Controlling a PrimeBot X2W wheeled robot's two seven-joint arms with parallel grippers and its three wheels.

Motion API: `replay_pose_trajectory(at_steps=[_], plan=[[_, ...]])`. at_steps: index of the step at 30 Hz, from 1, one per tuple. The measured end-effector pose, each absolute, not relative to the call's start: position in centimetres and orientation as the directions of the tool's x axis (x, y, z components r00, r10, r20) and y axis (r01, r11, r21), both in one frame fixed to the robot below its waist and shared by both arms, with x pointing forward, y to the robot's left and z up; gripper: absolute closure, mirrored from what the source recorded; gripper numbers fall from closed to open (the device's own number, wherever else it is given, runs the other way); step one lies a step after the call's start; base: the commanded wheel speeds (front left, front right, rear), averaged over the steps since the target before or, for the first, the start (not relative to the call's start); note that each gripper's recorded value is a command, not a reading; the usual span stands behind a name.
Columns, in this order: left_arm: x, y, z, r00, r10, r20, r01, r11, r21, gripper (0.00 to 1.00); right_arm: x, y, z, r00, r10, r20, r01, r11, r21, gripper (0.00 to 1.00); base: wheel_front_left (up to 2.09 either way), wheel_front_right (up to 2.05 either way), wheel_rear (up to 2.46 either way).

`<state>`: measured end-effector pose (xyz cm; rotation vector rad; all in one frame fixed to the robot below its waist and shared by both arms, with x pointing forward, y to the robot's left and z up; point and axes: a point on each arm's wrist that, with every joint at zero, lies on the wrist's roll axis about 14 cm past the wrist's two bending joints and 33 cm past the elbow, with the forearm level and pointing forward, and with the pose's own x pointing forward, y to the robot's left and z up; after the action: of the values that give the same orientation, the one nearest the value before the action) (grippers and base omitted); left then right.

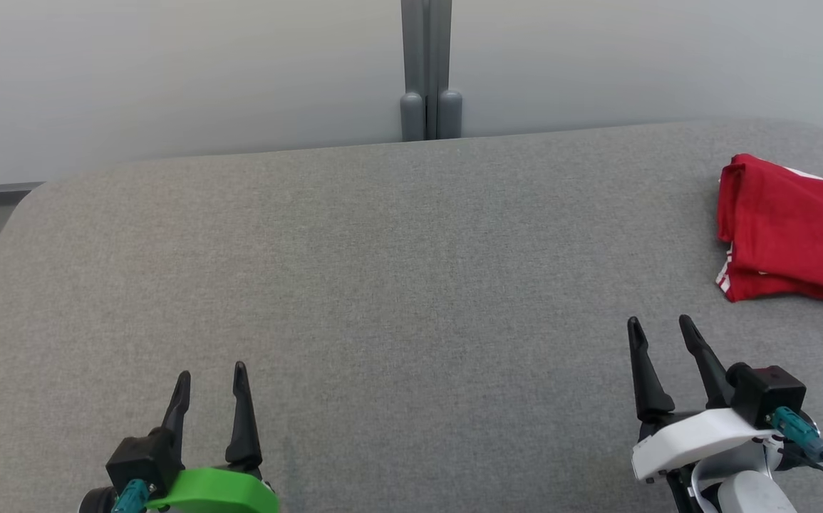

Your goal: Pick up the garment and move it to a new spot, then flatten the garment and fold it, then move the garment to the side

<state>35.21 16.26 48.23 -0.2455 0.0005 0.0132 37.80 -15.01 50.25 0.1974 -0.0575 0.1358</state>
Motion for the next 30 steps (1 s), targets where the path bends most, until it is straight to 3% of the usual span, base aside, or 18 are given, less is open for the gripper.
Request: replay_pose_trajectory(at_steps=[20,21,30], plan=[[35.0,16.2,48.0,1.0,0.011,-0.008,-0.013,0.97,-0.243,0.0,37.6,-14.4,49.6,0.988,0.144,0.054,-0.153,0.967,0.202,0.0,0.0,0.0,0.0],[35.0,16.2,47.9,1.0,0.01,-0.011,-0.013,0.97,-0.243,1.0,37.6,-14.4,49.5,0.988,0.145,0.052,-0.153,0.967,0.203,1.0,0.0,0.0,0.0],[34.4,16.5,45.8,0.995,0.026,-0.092,-0.052,0.952,-0.301,1.0,36.6,-14.8,47.0,0.992,0.123,-0.037,-0.108,0.954,0.278,1.0,0.0,0.0,0.0]])
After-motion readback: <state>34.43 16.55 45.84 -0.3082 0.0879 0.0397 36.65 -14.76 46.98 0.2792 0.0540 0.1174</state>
